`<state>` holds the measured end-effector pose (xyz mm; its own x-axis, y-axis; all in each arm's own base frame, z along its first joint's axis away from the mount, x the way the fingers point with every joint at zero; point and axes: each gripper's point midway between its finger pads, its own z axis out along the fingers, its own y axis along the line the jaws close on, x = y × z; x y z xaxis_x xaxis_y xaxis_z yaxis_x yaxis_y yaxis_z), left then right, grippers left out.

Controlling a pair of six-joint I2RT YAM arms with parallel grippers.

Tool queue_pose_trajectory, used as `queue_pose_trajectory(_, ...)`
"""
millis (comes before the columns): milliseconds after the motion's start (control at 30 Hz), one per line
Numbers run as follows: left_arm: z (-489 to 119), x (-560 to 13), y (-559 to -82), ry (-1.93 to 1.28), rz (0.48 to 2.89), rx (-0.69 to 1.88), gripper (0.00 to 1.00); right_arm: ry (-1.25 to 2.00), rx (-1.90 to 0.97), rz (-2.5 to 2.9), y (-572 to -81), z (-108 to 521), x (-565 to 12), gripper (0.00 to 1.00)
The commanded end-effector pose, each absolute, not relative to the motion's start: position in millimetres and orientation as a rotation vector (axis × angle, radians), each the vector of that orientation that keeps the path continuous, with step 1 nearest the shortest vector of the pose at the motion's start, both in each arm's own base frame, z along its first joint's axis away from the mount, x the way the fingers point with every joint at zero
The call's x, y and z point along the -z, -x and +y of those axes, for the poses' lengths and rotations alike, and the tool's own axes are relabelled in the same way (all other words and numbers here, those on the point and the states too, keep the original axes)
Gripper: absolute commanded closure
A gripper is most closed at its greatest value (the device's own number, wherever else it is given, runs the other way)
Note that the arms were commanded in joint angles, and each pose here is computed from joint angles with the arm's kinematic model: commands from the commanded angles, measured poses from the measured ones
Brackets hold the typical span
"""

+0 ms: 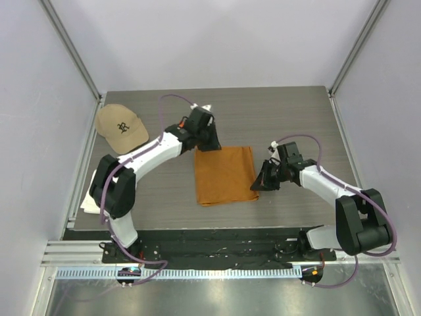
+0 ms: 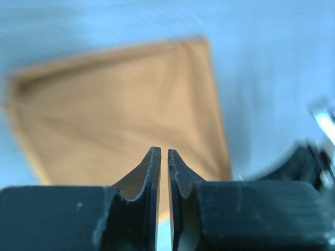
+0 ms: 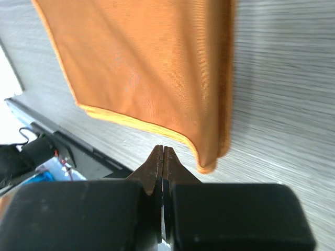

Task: Fold the napkin into a case and place the utensils inside
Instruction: Smooth out the lower triangle-folded napkin at the center of the board.

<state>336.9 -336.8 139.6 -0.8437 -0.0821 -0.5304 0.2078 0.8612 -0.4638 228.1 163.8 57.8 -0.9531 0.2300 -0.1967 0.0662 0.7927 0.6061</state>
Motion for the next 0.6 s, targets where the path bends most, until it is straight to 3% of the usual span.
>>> queue_pose_trajectory(0, -307, -120, -373, 0.019, 2.497, 0.721, 0.87, -0.157, -1.026, 2.67, -239, 181, -68, 0.99)
queue_pose_trajectory(400, -288, -78, -413, 0.049, 2.554, 0.614, 0.95, -0.195, -0.955, 2.728, -223, 170, -43, 0.99)
queue_pose_trajectory(533, -281, -82, -412, 0.008, 2.537, 0.578, 0.94, -0.19, -0.945, 2.729, -221, 169, -42, 0.99)
queue_pose_trajectory(567, -277, -84, -413, -0.032, 2.522, 0.555, 0.9, -0.186, -0.94, 2.726, -222, 169, -43, 0.99)
